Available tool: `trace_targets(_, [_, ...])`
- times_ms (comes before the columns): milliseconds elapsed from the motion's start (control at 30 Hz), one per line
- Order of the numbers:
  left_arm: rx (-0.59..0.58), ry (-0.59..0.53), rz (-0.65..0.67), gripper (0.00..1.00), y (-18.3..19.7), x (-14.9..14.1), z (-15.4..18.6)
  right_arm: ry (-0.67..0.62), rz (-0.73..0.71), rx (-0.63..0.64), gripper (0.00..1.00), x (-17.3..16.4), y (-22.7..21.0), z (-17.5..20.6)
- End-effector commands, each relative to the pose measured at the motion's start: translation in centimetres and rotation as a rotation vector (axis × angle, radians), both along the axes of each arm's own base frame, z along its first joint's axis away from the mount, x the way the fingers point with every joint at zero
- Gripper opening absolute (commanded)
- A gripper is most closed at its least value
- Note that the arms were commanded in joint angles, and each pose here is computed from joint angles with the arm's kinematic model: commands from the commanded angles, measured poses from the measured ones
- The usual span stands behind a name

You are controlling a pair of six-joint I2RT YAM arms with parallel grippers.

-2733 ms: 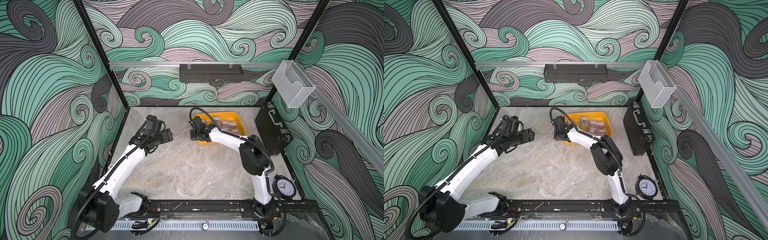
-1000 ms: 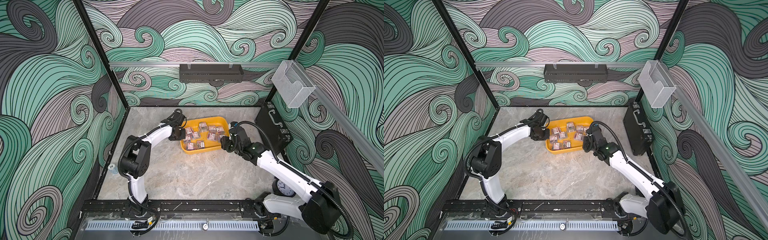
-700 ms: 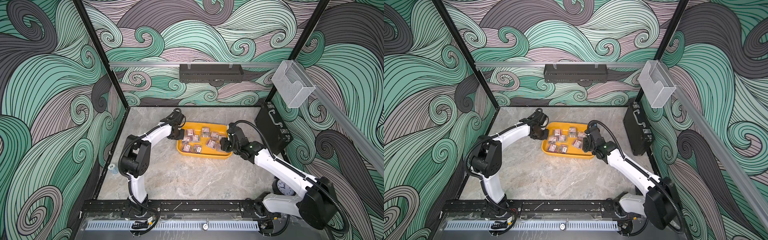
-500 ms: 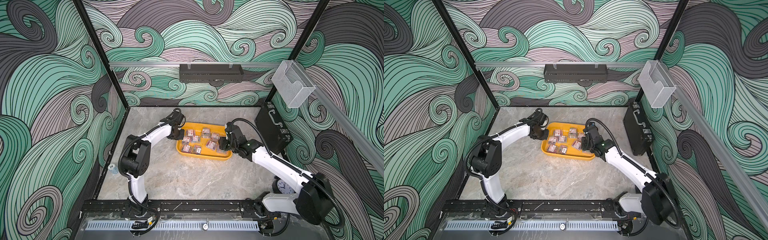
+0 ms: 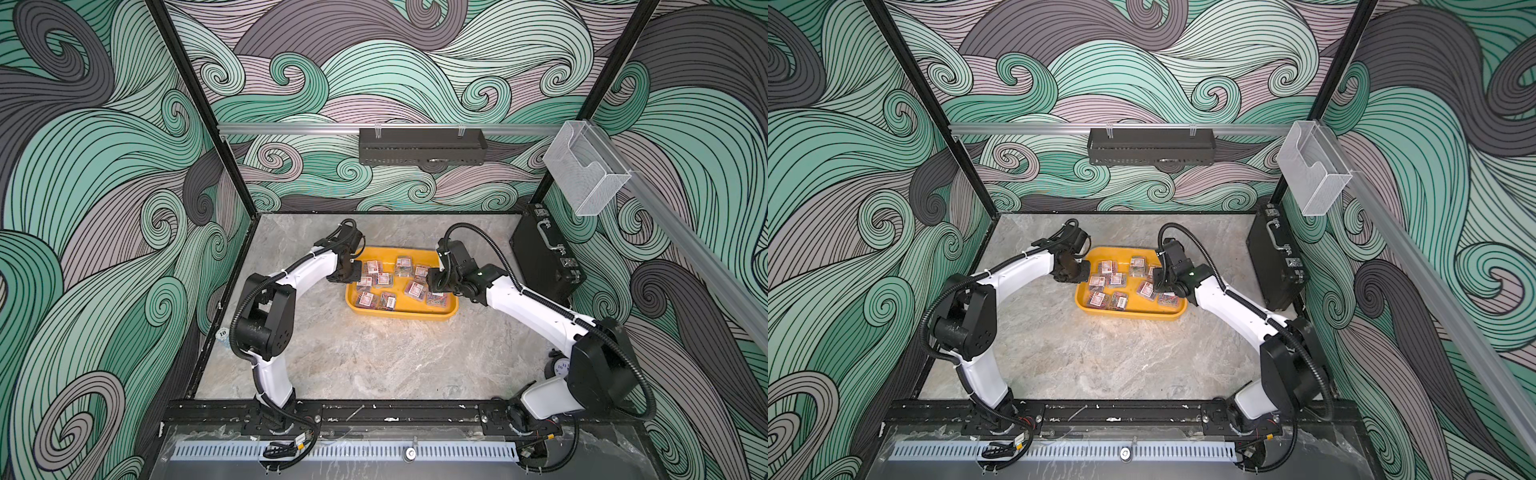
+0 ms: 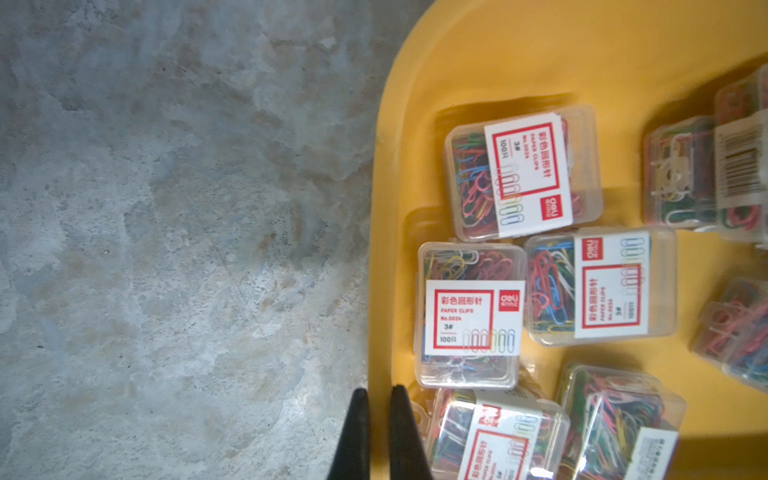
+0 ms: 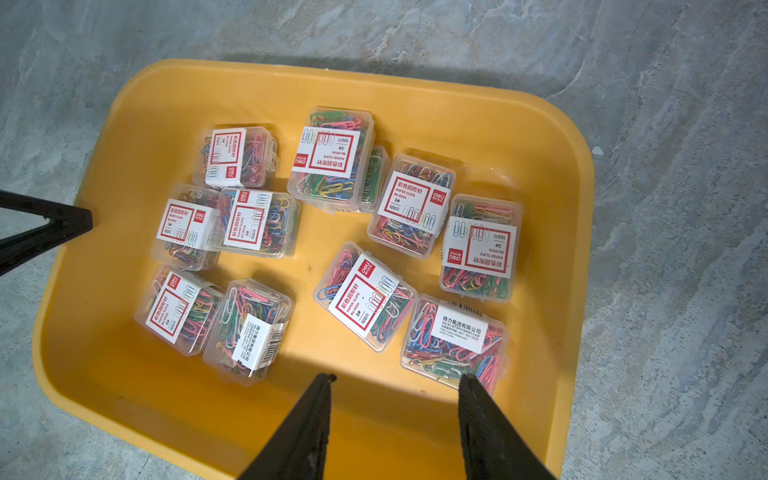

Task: Take the paper clips out of the storage box
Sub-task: Move the storage box to the center of the board.

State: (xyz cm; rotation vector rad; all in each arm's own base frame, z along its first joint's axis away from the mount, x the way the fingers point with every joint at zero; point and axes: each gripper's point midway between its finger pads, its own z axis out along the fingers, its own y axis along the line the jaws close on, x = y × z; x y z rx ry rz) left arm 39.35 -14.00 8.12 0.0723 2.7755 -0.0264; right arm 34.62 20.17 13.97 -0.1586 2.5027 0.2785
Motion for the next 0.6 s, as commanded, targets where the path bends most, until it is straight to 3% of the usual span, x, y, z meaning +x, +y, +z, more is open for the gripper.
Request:
trace_targets(0, [0.087, 0.049, 0.070, 0.00, 2.9, -1.7, 0.2, 0.033, 0.036, -0.020, 0.51, -0.1, 0.6, -0.5])
trace_targets(267, [0.014, -0.009, 0.075, 0.11, 2.2, -1.5, 1.6, 0.077, 0.144, -0.066, 0.51, -0.4, 3.1, -2.4])
trace_targets(467, [-0.013, -0.071, 0.069, 0.30, 1.8, -0.9, 3.4, 0.083, 0.334, -0.123, 0.60, -1.0, 4.5, -3.5])
trace_targets(567, [-0.019, -0.092, 0.070, 0.32, 1.9, -0.7, 4.2, 0.084, 0.374, -0.172, 0.65, -0.9, 4.3, -3.7])
